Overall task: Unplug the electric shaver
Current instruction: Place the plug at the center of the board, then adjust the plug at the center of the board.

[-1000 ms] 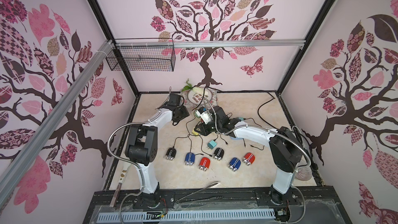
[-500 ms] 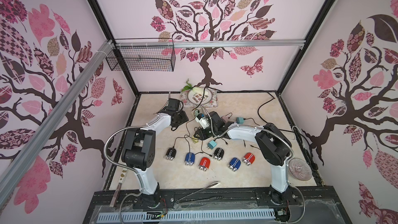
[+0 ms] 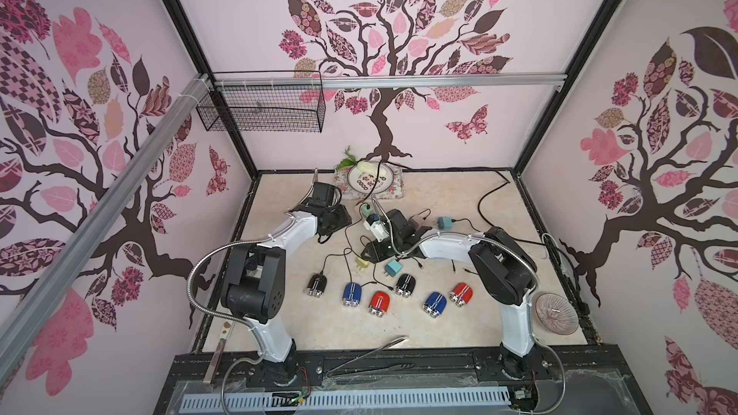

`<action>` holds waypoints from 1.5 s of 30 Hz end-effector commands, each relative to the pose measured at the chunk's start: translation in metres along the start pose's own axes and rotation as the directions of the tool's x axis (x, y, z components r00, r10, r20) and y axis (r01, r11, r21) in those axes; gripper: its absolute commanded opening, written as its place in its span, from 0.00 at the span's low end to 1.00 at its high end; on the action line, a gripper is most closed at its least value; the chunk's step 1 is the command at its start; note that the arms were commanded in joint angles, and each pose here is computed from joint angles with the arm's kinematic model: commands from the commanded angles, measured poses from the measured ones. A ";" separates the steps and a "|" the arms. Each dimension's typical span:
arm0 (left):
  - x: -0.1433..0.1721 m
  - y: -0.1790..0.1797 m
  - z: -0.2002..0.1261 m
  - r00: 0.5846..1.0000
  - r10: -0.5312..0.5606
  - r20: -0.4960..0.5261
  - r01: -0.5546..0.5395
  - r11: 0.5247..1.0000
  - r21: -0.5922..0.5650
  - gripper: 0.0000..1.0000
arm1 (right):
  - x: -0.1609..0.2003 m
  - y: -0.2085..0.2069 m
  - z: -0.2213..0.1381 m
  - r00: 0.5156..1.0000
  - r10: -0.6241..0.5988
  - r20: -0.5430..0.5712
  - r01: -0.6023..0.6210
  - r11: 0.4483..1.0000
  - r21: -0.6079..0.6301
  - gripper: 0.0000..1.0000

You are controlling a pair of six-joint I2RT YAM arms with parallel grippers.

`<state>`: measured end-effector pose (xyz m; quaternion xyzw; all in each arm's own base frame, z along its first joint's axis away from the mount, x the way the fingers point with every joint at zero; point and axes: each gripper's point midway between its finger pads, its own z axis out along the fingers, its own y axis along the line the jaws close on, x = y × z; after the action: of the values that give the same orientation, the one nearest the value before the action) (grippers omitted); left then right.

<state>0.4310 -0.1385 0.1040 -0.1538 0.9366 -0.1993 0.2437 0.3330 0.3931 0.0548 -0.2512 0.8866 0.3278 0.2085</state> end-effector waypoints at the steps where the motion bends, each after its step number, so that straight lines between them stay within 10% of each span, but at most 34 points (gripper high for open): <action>1: 0.003 0.000 -0.006 1.000 0.026 0.012 -0.026 1.000 0.001 0.56 | -0.008 0.003 -0.013 0.999 -0.037 0.016 0.037 0.999 0.036 0.55; 23: 0.003 -0.001 -0.016 0.999 0.046 0.025 -0.046 0.999 -0.001 0.55 | 0.030 -0.053 -0.070 0.997 0.052 -0.053 -0.029 0.933 0.360 0.51; 45: 0.009 0.002 -0.016 0.999 0.048 0.021 -0.048 0.999 -0.002 0.56 | 0.076 -0.022 -0.064 0.982 0.107 -0.156 -0.071 0.973 0.219 0.44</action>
<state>0.4168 -0.1340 0.1019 -0.1432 0.9412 -0.1883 0.2411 0.2895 0.3115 0.0402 -0.2108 0.9414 0.2070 0.1628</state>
